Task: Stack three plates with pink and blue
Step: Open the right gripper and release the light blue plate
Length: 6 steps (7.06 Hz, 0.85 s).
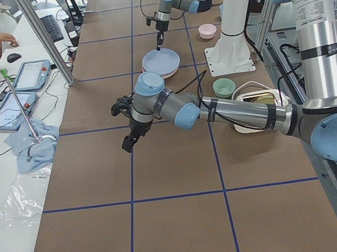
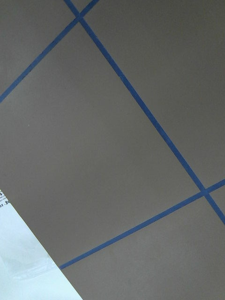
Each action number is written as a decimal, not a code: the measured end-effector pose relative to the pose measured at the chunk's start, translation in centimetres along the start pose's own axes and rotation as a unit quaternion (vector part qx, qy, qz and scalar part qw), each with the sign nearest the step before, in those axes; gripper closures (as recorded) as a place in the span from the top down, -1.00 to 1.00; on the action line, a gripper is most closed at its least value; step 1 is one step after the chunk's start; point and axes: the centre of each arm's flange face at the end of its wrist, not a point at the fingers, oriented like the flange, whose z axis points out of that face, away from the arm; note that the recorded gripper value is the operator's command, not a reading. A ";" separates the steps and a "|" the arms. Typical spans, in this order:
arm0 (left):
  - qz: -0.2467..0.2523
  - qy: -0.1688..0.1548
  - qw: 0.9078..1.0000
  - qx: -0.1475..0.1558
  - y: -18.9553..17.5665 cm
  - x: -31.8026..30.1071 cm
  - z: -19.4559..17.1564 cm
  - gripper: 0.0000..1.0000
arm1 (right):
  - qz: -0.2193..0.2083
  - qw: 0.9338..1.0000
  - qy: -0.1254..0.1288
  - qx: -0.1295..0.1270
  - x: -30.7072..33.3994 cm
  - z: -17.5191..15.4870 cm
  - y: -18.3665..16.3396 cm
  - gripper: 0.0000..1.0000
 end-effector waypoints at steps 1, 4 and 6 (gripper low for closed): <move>-0.001 0.000 1.000 0.000 0.1 0.0 0.0 1.00 | 0.000 1.000 0.007 -0.002 0.1 0.0 0.1 -1.00; -0.003 0.000 1.000 -0.001 0.2 0.0 0.1 1.00 | 0.000 1.000 0.018 -0.006 0.3 0.3 0.2 0.98; -0.003 0.000 1.000 -0.001 0.2 0.0 0.1 1.00 | 0.000 1.000 0.021 0.002 0.3 0.3 0.0 1.00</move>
